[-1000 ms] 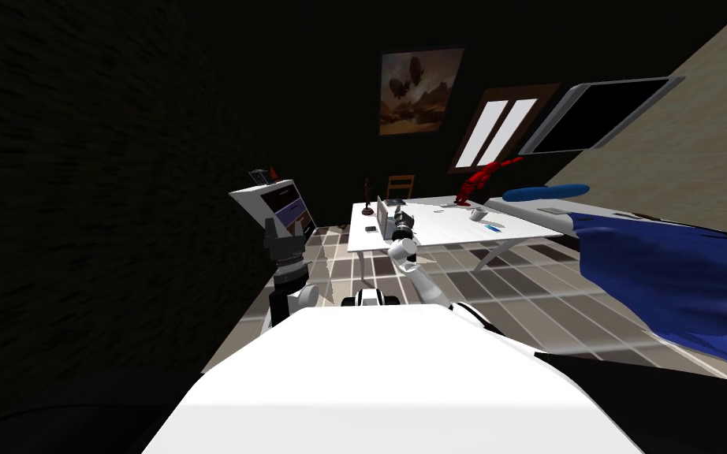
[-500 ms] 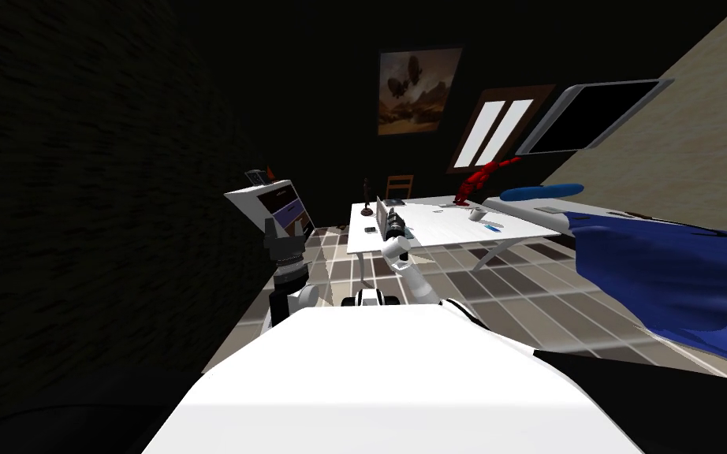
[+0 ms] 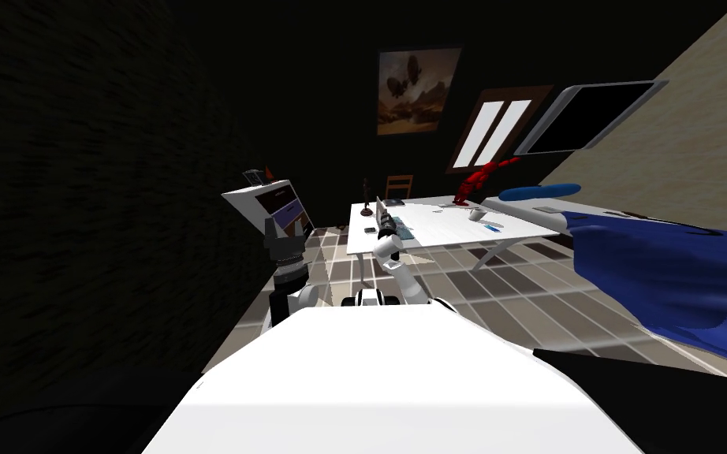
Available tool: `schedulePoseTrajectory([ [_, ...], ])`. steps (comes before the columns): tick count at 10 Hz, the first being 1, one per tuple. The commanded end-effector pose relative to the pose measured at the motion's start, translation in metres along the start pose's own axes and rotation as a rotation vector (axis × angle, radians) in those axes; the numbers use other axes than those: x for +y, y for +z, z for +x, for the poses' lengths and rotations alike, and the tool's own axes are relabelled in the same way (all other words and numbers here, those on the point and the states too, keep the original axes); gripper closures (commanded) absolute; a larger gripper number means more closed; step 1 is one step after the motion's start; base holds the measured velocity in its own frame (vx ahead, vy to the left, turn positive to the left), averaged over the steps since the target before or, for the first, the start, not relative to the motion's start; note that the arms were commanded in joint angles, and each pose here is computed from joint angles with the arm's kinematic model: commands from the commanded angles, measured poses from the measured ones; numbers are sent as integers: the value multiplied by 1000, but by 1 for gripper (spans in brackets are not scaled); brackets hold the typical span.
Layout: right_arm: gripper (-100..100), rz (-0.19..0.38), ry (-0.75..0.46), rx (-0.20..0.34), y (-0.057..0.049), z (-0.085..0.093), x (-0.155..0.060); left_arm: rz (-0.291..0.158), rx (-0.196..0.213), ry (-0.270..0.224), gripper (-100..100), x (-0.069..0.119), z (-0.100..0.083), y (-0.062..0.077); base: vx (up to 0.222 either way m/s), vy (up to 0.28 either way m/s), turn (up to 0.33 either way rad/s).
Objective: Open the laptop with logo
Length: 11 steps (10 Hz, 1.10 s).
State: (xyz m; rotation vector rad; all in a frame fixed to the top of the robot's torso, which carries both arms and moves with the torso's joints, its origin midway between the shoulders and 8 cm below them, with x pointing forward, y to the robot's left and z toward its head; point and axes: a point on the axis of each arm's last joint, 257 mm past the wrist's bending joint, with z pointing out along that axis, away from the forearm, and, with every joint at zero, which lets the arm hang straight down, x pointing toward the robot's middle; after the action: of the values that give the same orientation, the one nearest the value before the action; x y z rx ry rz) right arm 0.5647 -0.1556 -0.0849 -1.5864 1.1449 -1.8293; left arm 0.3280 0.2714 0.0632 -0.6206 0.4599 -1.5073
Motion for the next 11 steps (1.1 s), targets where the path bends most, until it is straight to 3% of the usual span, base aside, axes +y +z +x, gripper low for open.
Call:
schedulePoseTrajectory([
  [1, 100, 0, 0, 0, 0, 0, 0, 0, 0, 0, 0, 0, 0, 0, 0, 0, 0],
  [10, 100, -92, 365, -116, -18, -8, 14, 0, 0, 0, 0, 0, 0, 0, 33, -76, -43],
  [11, 100, -73, 343, -106, -15, -5, 8, 0, 0, 0, 0, 0, 0, 0, 16, -40, -27],
])
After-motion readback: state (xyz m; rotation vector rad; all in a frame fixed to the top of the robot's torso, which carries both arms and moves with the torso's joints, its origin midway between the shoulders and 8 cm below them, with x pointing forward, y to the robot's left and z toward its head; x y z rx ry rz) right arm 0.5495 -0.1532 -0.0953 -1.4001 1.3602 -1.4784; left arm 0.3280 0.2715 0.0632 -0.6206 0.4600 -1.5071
